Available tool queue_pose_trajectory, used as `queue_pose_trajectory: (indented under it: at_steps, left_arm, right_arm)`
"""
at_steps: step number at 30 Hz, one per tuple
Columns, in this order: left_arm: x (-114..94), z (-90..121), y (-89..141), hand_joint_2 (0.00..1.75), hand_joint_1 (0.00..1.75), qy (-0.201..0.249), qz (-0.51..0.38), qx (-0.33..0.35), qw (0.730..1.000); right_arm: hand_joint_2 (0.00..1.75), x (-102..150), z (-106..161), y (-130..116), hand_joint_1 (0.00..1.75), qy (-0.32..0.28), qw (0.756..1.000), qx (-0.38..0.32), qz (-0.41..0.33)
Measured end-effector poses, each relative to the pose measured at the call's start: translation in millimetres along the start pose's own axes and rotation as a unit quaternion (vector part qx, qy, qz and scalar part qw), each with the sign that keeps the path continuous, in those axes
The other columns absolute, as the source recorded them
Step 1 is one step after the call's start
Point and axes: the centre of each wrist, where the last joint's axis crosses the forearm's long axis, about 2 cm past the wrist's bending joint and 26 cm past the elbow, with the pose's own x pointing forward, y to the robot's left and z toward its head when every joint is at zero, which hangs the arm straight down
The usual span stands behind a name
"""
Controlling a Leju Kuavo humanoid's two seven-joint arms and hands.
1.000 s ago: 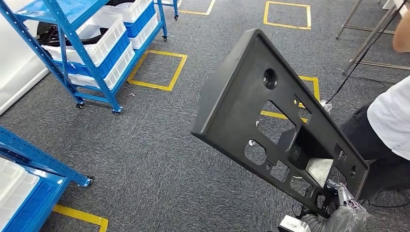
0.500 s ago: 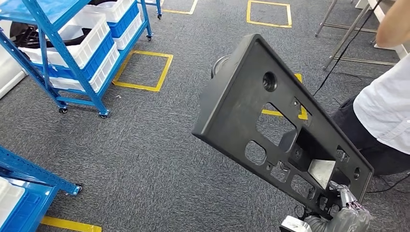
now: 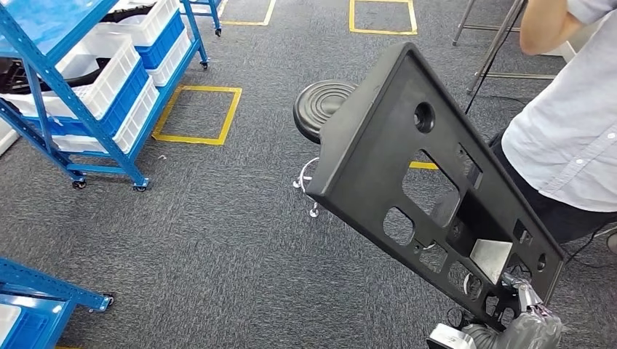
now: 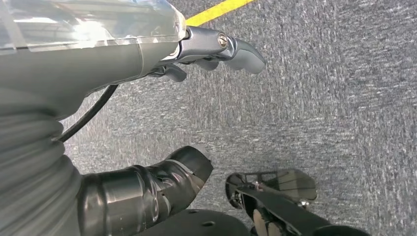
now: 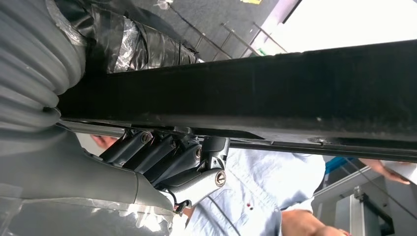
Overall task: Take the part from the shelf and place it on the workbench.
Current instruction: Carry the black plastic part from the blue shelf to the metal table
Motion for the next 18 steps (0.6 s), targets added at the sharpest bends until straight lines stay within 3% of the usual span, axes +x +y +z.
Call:
queue_pose_trajectory:
  at_steps: [18]
  left_arm:
    - [0.9, -0.3, -0.2, 1.75, 0.00, 0.000, 0.001, 0.004, 1.000]
  right_arm:
    - [1.75, -1.4, 1.8, -3.1, 1.75, 0.006, 1.000, -0.002, 0.001]
